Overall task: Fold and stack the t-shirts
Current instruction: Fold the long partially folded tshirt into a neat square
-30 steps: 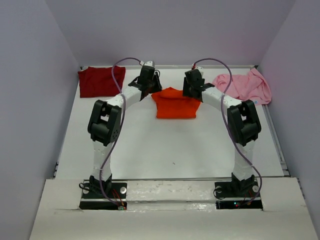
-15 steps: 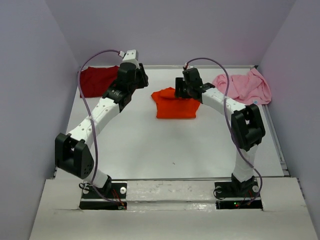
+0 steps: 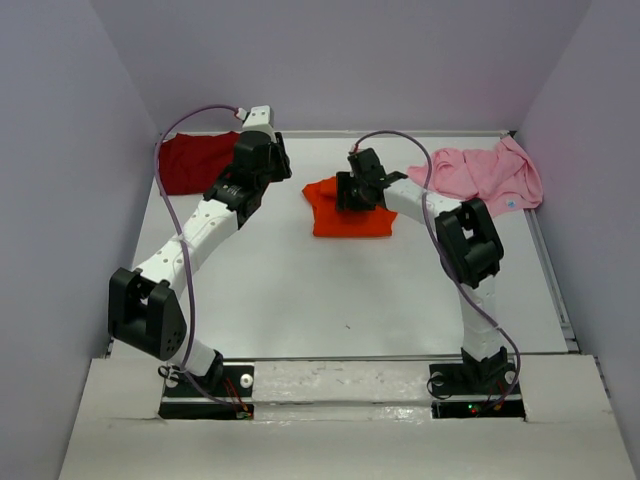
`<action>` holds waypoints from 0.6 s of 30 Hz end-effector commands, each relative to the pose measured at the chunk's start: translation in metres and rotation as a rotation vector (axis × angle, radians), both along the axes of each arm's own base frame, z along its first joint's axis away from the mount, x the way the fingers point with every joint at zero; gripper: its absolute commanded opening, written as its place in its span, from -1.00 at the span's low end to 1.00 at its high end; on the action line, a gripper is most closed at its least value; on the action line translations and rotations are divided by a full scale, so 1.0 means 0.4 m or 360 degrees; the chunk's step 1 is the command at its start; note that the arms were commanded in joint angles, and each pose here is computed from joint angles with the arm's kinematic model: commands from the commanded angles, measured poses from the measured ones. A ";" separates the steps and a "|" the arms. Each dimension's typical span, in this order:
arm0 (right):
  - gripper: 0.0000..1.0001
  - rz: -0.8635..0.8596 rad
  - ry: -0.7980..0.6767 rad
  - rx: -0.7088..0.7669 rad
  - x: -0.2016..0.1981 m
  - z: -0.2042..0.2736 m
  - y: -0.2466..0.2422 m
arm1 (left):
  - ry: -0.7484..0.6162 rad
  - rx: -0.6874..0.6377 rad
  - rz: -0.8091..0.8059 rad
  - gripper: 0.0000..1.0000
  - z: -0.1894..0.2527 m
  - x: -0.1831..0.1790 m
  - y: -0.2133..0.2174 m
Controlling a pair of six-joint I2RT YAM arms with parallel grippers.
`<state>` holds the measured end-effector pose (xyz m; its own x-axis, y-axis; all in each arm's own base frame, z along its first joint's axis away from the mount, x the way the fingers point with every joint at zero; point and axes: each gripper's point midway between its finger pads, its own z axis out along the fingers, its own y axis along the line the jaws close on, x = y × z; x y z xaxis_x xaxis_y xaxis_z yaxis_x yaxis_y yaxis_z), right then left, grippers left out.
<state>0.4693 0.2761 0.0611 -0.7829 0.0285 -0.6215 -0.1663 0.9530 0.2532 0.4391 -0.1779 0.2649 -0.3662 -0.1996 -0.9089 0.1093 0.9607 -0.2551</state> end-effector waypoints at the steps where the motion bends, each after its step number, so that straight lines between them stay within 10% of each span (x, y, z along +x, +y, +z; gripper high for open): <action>1: 0.29 -0.0020 -0.0064 0.0025 0.038 0.045 0.016 | -0.0123 -0.0028 0.0016 -0.14 0.064 0.008 0.012; 18: 0.31 -0.0094 -0.0166 -0.0102 0.184 0.072 -0.010 | -0.0133 -0.0022 -0.0003 -0.14 0.072 0.004 0.009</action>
